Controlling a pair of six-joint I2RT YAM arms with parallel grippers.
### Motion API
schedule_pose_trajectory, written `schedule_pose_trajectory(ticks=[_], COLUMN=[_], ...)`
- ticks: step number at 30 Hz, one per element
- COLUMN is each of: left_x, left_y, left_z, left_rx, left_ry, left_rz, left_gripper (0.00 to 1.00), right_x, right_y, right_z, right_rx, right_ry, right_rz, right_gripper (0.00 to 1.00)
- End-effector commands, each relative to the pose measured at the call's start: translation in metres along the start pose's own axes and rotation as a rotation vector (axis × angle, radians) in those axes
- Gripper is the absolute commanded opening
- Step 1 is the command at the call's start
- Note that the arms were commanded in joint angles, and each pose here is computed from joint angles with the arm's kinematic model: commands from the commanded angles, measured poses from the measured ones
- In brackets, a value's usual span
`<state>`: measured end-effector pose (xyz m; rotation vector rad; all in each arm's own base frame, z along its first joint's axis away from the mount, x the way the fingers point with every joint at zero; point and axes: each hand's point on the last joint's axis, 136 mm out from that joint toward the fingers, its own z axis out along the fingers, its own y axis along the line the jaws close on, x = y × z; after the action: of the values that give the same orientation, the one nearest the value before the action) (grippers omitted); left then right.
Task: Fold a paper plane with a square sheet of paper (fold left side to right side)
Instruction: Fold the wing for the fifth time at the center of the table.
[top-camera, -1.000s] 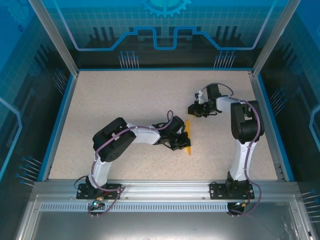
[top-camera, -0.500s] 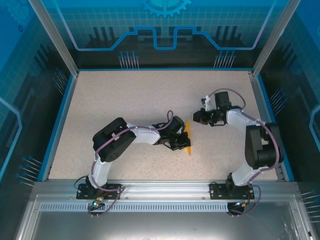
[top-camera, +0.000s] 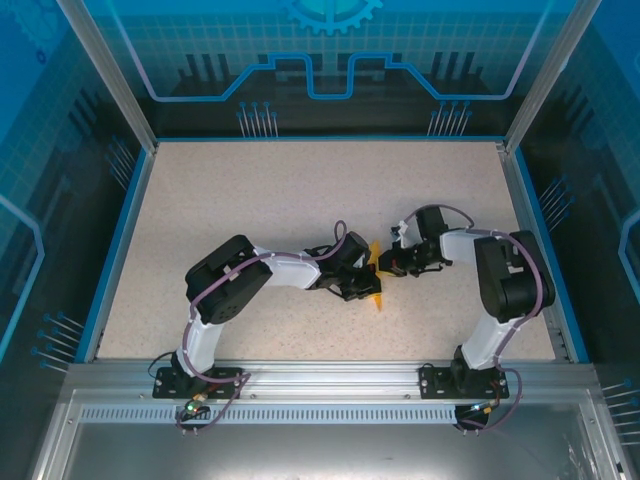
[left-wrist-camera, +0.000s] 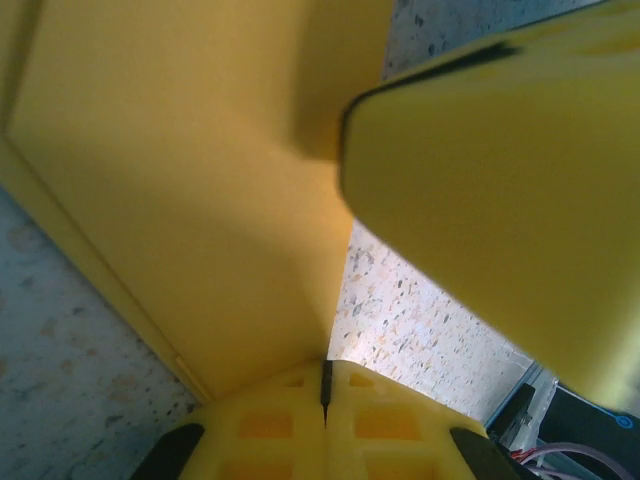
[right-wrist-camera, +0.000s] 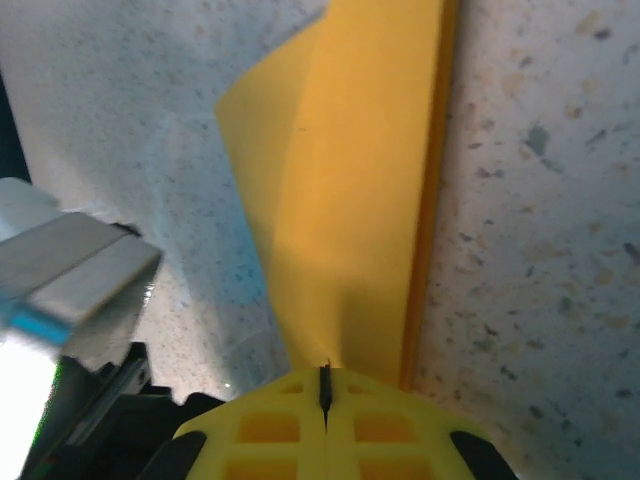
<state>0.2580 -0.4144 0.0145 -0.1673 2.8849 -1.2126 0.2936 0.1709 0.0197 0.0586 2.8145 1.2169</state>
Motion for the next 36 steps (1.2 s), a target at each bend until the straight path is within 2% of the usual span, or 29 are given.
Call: schedule_pose_trajectory(ticks=[1,5,9,11,14,17,23,29,36], left_x=[0.038,0.029,0.019,0.012,-0.006,-0.027,-0.054,-0.073,-0.081], left_y=[0.06,0.026,-0.022,-0.035,-0.033,-0.022,-0.029,-0.026,-0.014], left_z=[0.009,-0.004,-0.038,-0.057,-0.08,-0.087,-0.069,-0.042,-0.018], left_rx=[-0.185,-0.088,0.034,0.069,0.074,0.082,0.112,0.103,0.086], left_ry=[0.115,0.081,0.038,0.004,-0.04,-0.048,-0.029,-0.017,0.008], left_rz=[-0.078,-0.014,0.076,0.095,0.077,0.026,0.036,0.016,-0.015], left_gripper=[0.03,0.08,0.2,0.23,0.24,0.15,0.08,0.07,0.07], right_x=[0.001,0.012,0.013,0.012,0.012,0.013,0.013,0.015,0.015], right_y=[-0.01,-0.029,-0.033,-0.032,-0.029,-0.028,-0.027,-0.026,-0.021], right_z=[0.008,0.013,0.014,0.013,0.013,0.013,0.013,0.013,0.013], right_rx=[0.047,0.121,0.138,0.132,0.129,0.129,0.13,0.138,0.134], right_ry=[0.028,0.069,0.074,0.072,0.067,0.068,0.072,0.074,0.073], right_rz=[0.024,0.06,0.062,0.059,0.046,0.039,0.036,0.032,0.015], right_gripper=[0.01,0.01,0.01,0.01,0.01,0.01,0.01,0.0,0.01])
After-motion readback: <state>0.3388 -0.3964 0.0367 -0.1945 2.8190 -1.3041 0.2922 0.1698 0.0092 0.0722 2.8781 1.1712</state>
